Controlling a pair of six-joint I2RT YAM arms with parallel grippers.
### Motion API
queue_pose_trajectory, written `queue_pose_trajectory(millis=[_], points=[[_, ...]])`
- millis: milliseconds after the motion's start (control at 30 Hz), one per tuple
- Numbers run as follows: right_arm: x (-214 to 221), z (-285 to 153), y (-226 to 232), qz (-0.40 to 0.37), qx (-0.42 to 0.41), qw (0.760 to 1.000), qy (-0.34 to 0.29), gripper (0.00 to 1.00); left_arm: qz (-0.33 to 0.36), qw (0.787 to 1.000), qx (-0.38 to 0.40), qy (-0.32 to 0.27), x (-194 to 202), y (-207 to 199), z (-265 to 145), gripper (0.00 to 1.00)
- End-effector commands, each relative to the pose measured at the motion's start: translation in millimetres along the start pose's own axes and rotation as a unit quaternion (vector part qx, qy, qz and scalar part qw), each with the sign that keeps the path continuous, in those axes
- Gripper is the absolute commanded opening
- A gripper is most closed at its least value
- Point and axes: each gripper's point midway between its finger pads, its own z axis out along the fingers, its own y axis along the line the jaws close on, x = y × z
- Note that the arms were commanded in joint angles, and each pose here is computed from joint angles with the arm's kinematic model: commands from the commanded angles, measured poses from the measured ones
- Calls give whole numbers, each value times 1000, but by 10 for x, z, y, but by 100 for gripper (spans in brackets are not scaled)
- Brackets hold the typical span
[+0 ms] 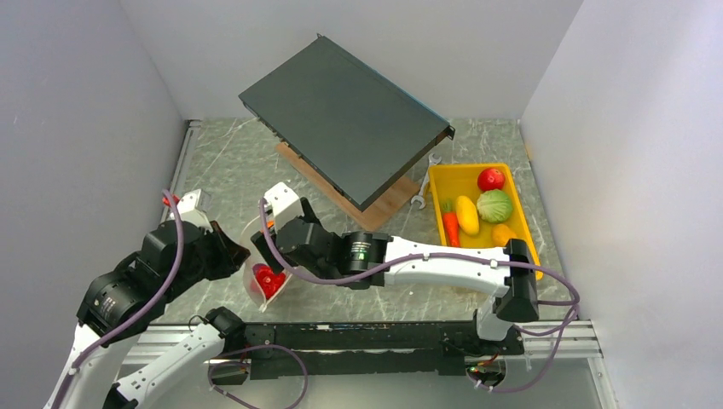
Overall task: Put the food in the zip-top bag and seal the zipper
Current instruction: Place the fake vegetable in the zipper food storage bag, then adjust the zipper food storage bag at the center of the board.
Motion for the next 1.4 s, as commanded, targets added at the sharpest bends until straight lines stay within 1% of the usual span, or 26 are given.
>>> queue_pose_trajectory(millis=[0,33,67,100,133,300,433,533,700,833,933,1100,1167,1200,1233,1267,1300,1367], points=[[-372,24,-71,4,30,998,-61,61,-13,1000,24,-13,-68,-104,-48,0],[-354,52,-60,1,30,998,-60,73,-13,999,25,-14,-71,-105,-53,0],[-347,78,-62,0,33,998,-60,81,-14,999,27,-16,-76,-108,-54,0],[-341,99,-51,-1,32,998,-58,86,-15,999,27,-17,-81,-108,-57,0],[-333,125,-30,-4,29,998,-54,90,-15,999,26,-18,-87,-107,-60,0],[-355,112,29,-6,22,999,-33,99,-16,999,23,-20,-93,-93,-73,0],[-392,-24,11,24,23,999,-13,99,-17,999,21,-20,-74,-69,-73,0],[-343,-170,-19,58,18,998,4,93,-19,999,20,-23,-79,-56,-87,0],[-55,-408,-112,118,7,993,27,76,-16,999,22,-23,-89,-61,-123,0],[168,-448,-220,143,21,989,37,72,-16,999,21,-26,-92,-48,-141,0],[241,-421,-222,152,26,987,44,71,-15,999,23,-24,-87,-56,-137,0],[382,-324,-293,150,58,985,54,71,-16,999,25,-19,-60,-57,-124,0],[430,-266,-272,150,59,985,54,69,-15,999,28,-19,-58,-67,-125,0],[446,-236,-238,152,53,985,56,64,-16,999,29,-20,-59,-67,-129,0],[448,-203,-191,155,47,985,55,52,-16,999,29,-19,-58,-68,-135,0],[442,-181,-167,160,44,985,54,44,-14,999,28,-18,-54,-67,-131,0],[433,-168,-123,164,37,984,53,37,-13,999,30,-17,-52,-72,-136,0],[401,-136,-66,169,27,984,51,29,-10,999,27,-17,-52,-56,-143,0]])
